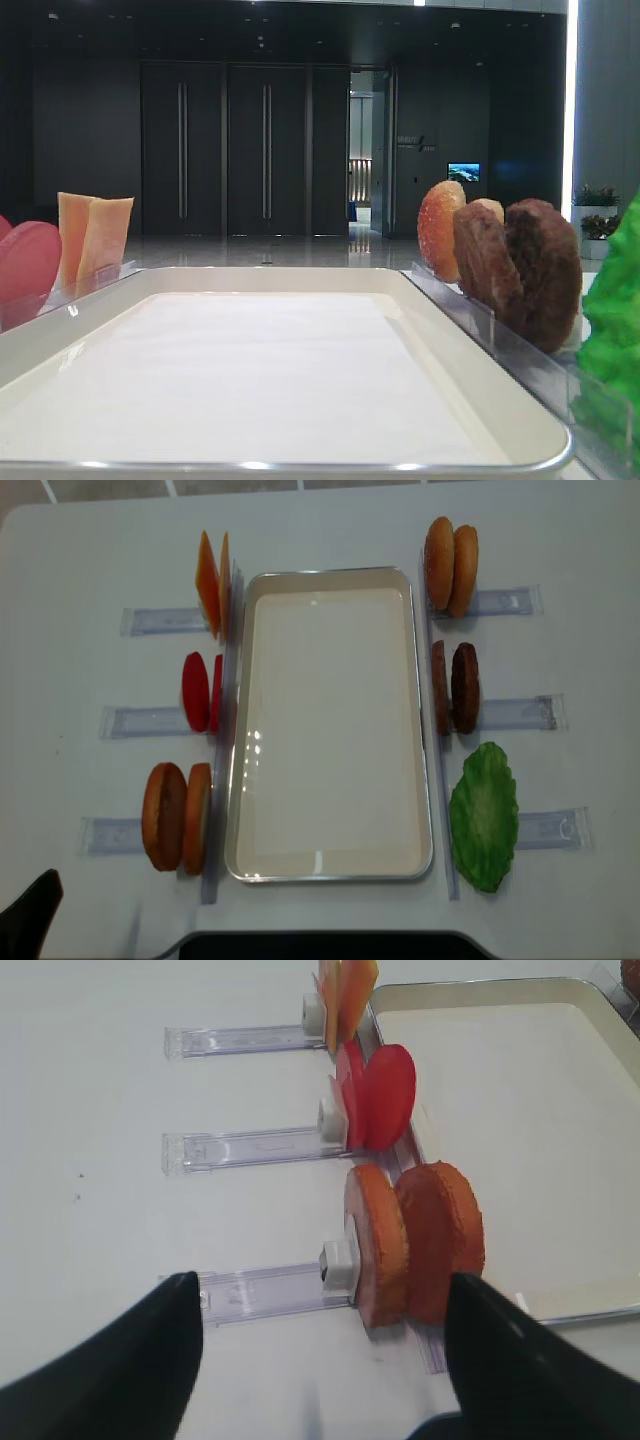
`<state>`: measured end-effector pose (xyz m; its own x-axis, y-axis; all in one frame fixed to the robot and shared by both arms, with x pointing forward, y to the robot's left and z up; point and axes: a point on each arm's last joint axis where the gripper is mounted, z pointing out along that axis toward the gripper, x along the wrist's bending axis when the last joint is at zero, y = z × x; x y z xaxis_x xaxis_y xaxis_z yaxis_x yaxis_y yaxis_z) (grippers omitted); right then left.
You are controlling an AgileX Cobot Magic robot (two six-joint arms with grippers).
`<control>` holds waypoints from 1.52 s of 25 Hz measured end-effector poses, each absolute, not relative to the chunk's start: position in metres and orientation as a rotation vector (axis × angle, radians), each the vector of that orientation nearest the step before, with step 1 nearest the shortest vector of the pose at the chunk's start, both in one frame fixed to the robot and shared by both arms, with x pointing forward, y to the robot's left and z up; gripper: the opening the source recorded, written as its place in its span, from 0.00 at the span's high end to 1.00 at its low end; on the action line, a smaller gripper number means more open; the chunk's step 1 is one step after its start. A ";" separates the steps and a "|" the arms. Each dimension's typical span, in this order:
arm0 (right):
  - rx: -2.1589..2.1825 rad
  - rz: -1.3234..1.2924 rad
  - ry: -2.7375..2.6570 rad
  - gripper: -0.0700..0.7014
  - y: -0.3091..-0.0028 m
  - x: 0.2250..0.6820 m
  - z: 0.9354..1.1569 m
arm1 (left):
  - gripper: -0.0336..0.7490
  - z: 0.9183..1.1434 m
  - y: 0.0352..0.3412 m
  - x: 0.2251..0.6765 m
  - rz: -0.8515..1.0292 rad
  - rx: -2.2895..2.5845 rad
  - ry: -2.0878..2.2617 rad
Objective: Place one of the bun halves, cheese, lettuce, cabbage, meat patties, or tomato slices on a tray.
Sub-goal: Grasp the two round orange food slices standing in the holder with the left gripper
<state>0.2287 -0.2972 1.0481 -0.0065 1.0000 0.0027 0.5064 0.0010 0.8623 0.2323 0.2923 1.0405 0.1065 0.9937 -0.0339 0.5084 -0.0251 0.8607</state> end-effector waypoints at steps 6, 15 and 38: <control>1.586 0.915 1.594 0.28 -0.297 0.229 1.048 | 0.22 1.040 0.292 0.232 0.821 1.636 1.500; 1.586 0.915 1.594 0.28 -0.297 0.229 1.048 | 0.27 1.040 0.292 0.232 0.821 1.636 1.500; 1.586 0.915 1.594 0.28 -0.297 0.229 1.048 | 0.35 1.064 0.295 0.274 0.595 1.801 1.764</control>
